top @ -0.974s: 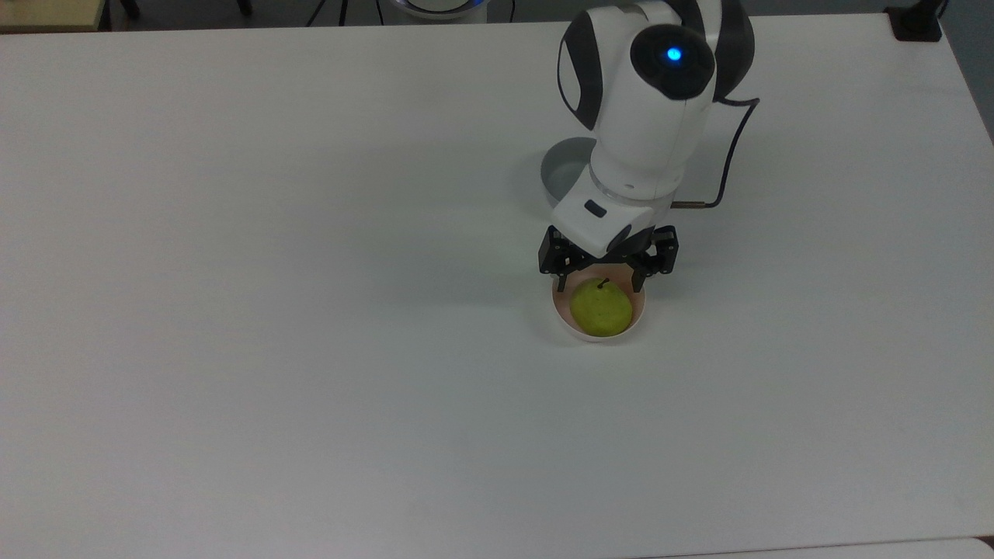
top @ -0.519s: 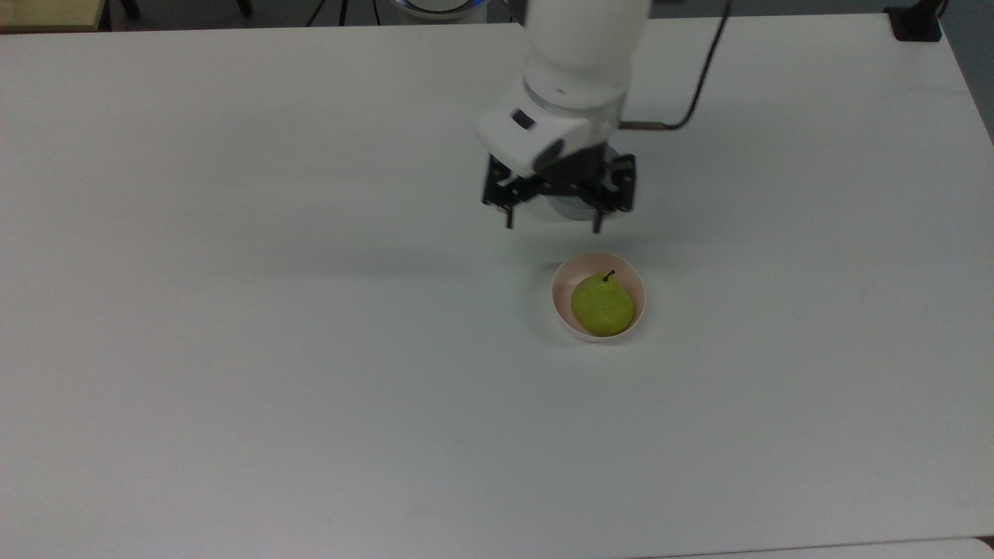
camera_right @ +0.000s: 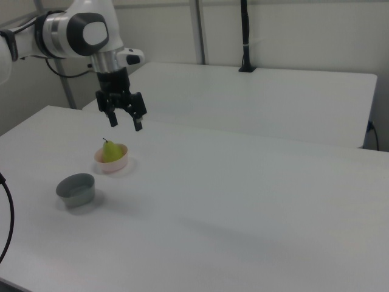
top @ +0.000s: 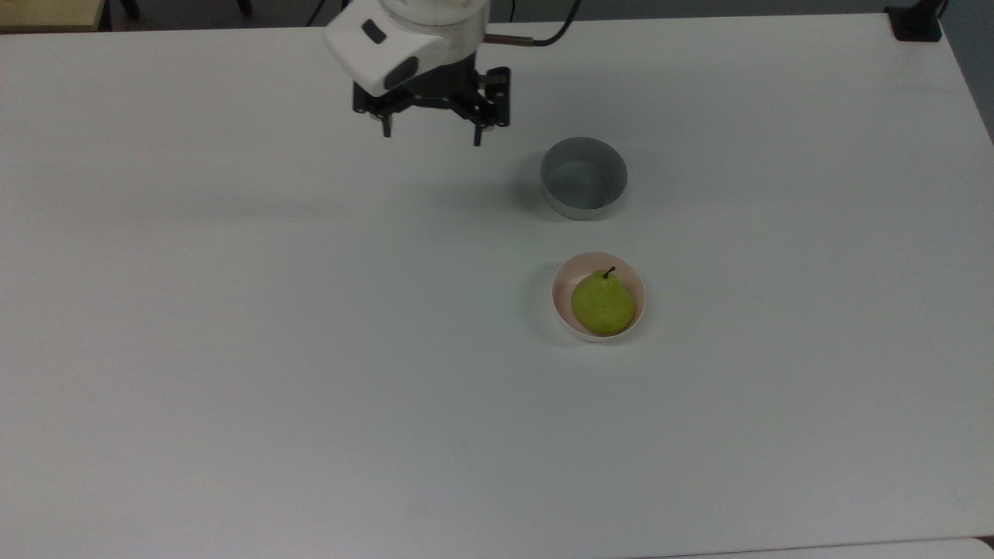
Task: Place the pear in the bowl
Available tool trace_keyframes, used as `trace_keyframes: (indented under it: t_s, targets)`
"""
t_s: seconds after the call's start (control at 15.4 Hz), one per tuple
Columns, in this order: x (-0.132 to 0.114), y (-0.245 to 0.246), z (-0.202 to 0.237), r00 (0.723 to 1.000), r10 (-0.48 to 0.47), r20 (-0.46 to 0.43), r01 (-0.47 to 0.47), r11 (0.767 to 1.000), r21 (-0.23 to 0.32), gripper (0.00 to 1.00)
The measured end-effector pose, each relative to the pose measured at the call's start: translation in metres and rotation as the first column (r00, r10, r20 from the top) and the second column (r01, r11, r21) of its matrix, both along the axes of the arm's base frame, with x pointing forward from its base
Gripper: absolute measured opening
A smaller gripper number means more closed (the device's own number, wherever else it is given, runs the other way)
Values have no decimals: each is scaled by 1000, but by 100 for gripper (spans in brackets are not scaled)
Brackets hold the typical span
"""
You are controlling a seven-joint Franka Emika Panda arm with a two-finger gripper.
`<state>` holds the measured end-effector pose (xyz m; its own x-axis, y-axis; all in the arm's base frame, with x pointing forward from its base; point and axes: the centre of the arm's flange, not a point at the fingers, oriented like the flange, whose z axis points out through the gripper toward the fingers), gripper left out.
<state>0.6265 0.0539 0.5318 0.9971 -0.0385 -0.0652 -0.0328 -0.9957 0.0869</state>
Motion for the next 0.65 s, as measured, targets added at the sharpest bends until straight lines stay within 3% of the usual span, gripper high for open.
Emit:
trace_keyframes:
  t_s: [0.32,0.65]
  targets:
    - [-15,-54,4,1000,-9,-15,9,1000,18,100]
    - [-31,-58,16,998,65,-10,-65,997,36,100]
